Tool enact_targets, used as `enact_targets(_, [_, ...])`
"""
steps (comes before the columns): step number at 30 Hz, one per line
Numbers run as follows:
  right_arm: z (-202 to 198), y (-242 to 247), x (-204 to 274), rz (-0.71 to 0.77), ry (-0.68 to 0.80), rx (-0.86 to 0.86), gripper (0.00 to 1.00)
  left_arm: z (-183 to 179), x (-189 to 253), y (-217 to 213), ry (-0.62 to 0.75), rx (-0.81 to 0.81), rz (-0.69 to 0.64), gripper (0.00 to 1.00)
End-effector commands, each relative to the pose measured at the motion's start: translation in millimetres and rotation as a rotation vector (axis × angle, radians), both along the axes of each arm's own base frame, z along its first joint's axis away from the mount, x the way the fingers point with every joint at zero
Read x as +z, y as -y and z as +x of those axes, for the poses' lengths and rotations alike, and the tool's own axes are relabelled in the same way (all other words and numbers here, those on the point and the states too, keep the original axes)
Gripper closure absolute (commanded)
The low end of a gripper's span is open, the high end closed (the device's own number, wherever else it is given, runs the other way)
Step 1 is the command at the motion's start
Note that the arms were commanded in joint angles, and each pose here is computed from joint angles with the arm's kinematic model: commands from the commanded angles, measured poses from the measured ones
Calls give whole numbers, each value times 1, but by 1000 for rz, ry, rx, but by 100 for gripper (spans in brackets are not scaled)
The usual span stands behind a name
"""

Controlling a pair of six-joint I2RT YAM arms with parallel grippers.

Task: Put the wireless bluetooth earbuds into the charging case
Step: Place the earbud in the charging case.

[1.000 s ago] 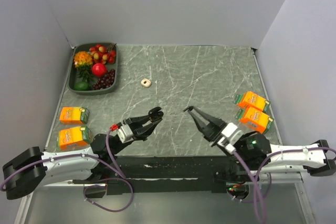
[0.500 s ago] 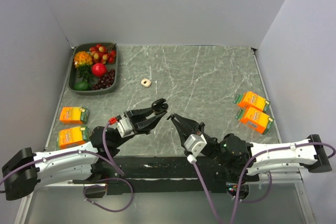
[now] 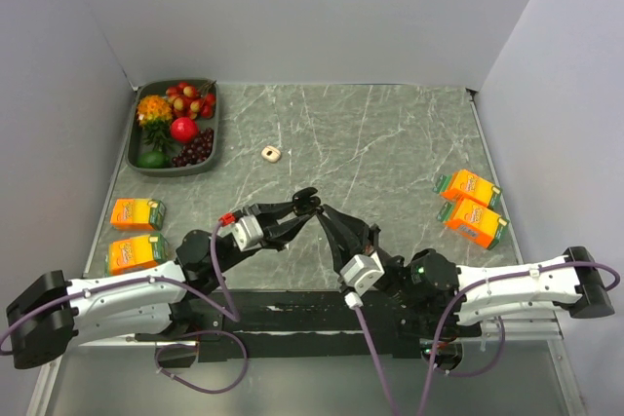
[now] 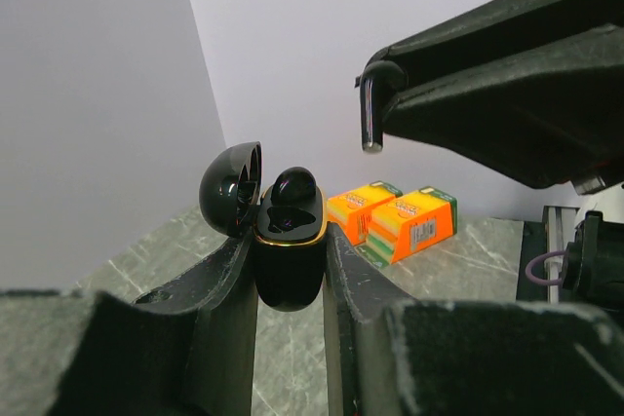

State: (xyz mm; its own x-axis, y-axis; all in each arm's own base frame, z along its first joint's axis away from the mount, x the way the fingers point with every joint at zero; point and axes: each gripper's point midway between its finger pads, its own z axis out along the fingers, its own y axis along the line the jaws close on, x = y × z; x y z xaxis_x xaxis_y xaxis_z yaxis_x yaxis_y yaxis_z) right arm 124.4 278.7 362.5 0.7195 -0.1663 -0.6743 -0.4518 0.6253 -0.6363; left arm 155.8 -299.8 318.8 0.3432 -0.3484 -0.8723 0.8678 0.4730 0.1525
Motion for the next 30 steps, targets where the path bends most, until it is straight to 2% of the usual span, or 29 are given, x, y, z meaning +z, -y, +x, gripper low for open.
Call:
enact_targets(1, [0, 2, 8, 29, 30, -14, 100, 3, 22, 2, 0, 0, -39, 99])
enact_targets(17, [0, -17, -12, -87, 51, -24, 100, 0, 18, 6, -8, -23, -20, 99])
enact_targets(30, [10, -10, -5, -62, 50, -66, 100, -1, 9, 6, -17, -18, -6, 99])
